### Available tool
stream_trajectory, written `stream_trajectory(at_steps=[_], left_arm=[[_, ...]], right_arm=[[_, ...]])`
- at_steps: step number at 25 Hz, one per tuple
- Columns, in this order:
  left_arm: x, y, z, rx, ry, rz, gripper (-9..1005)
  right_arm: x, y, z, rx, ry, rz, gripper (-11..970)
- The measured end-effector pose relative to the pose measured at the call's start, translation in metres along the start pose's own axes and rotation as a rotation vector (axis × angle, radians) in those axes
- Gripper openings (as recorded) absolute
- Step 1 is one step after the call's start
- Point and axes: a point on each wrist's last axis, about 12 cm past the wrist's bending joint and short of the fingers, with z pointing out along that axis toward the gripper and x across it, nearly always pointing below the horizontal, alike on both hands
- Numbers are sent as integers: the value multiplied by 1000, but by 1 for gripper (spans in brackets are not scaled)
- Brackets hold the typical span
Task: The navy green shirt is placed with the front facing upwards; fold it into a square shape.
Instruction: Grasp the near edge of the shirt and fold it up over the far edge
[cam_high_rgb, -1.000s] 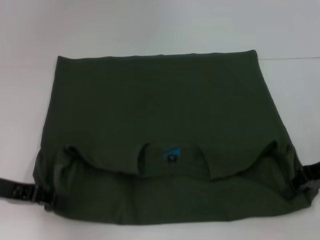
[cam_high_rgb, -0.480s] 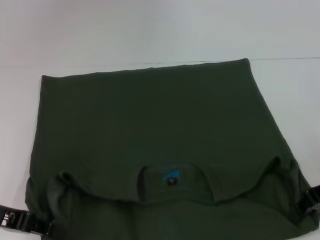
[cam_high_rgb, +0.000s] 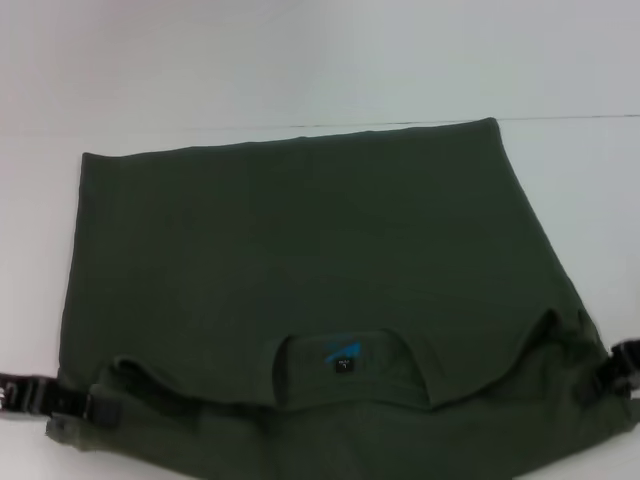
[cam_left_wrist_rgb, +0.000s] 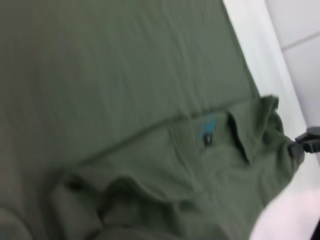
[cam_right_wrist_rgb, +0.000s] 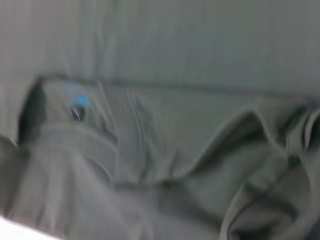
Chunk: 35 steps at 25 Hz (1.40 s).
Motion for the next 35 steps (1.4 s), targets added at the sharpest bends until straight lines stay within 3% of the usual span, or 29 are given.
stream_trajectory(at_steps=[8, 18, 26, 35], left_arm=[[-10, 3, -13, 17, -179, 29, 55], [-33, 8, -23, 38, -493, 31, 56], [-45, 17, -10, 26, -662, 14, 56], [-52, 27, 15, -28, -821, -8, 57]], right_arm=[[-13, -3, -25, -100, -209, 37, 110], [-41, -8, -42, -130, -503, 94, 116], [-56, -14, -28, -113, -664, 140, 121], [-75, -6, -2, -62, -779, 140, 126]])
